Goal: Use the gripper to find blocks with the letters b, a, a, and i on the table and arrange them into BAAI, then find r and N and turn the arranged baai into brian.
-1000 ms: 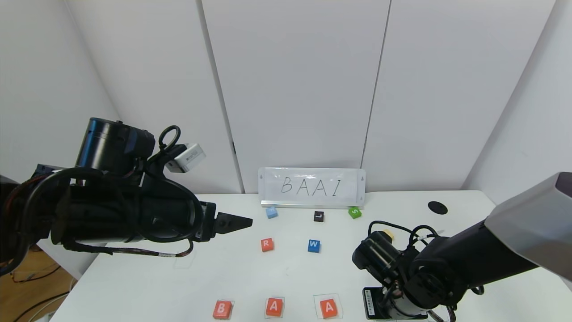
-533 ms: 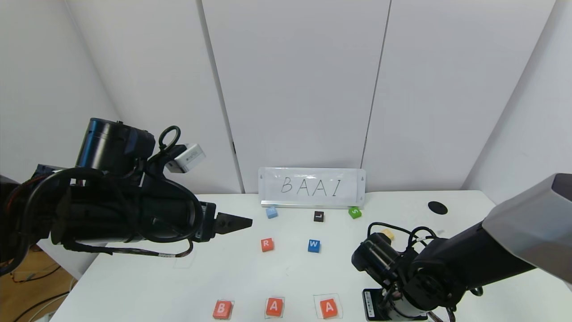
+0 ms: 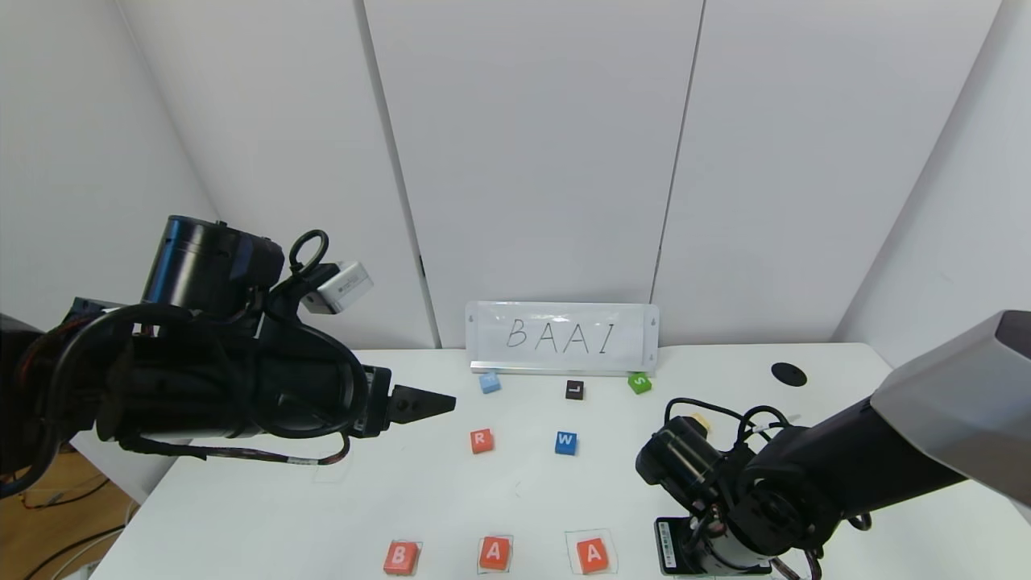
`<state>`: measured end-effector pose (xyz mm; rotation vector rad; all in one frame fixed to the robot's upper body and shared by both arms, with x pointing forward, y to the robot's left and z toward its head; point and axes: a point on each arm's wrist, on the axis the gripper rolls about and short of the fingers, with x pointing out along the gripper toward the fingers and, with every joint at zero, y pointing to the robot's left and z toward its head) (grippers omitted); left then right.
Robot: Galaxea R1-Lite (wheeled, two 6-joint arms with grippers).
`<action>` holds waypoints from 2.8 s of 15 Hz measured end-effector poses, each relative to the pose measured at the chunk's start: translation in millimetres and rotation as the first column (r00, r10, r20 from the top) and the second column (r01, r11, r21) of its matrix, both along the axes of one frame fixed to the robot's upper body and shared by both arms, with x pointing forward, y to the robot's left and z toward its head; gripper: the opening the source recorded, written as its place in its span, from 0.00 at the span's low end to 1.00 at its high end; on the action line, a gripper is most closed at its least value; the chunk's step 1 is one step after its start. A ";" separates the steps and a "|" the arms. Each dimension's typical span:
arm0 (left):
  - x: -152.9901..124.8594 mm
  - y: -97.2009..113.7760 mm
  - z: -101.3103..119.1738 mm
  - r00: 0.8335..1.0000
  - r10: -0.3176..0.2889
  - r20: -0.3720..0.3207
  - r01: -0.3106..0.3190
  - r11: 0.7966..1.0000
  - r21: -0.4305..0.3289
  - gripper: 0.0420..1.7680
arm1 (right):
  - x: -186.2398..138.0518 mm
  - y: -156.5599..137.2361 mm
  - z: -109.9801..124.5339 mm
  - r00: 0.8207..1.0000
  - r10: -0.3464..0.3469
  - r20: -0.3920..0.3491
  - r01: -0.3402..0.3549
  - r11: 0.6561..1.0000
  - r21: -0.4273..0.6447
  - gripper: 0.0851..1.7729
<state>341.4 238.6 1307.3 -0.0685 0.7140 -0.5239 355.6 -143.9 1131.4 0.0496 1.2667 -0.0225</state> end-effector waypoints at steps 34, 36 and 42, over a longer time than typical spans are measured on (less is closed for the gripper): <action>-62.0 25.5 13.7 0.999 0.023 0.028 -0.023 1.000 -0.003 0.97 | -58.9 -57.1 117.1 0.963 0.095 0.252 -0.122 0.988 0.094 0.95; -87.2 34.1 19.4 0.999 0.019 0.045 -0.019 1.000 -0.002 0.97 | -82.4 -74.4 140.4 0.949 0.105 0.296 -0.141 0.985 0.103 0.95; -166.3 61.5 30.8 0.988 -0.017 0.153 0.012 0.999 0.033 0.97 | -149.1 -144.2 189.6 0.879 0.058 0.474 -0.107 0.991 0.078 0.96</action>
